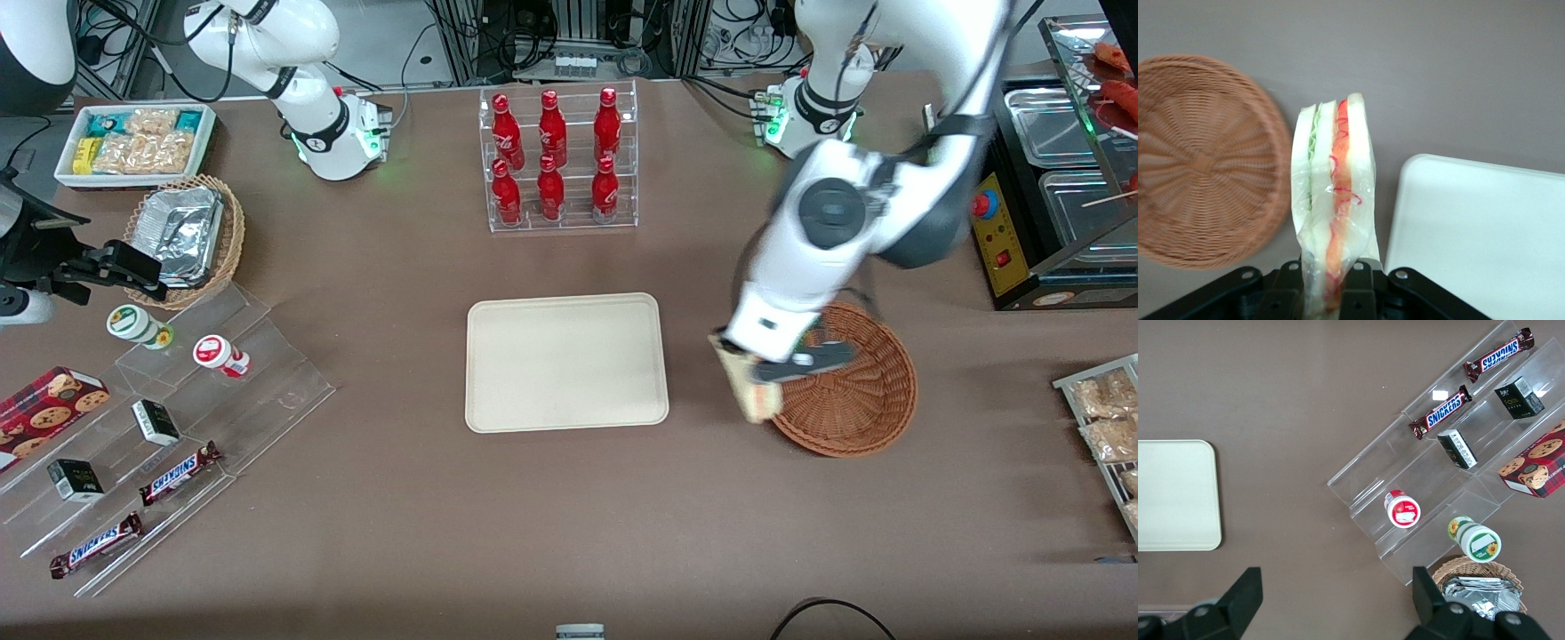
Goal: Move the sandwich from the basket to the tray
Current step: 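Lift the sandwich with the left gripper and carry it over the cream tray, then lower the sandwich onto the tray center and open the left gripper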
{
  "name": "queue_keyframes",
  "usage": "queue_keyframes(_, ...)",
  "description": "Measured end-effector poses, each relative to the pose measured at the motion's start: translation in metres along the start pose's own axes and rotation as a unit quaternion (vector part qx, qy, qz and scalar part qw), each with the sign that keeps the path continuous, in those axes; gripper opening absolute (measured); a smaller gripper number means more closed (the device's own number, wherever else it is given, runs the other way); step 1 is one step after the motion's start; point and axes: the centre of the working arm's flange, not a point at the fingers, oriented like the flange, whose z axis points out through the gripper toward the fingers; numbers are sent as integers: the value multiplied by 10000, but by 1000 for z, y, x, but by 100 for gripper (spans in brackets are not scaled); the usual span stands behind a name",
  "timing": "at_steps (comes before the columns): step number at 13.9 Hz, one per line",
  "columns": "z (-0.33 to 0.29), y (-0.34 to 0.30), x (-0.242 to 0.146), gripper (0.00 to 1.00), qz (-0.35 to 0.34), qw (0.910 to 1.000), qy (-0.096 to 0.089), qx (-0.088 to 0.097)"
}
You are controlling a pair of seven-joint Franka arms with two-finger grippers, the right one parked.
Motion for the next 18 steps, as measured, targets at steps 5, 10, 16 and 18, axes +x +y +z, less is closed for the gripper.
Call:
queue_keyframes(5,31,88,-38,18,702,9975,-111,-24)
queue_keyframes(10,72,149,-71,18,1171,9928,-247,29)
queue_keyframes(16,125,196,-94,18,1236,9923,-76,44)
queue_keyframes(18,144,204,-100,18,1187,9929,-88,-18)
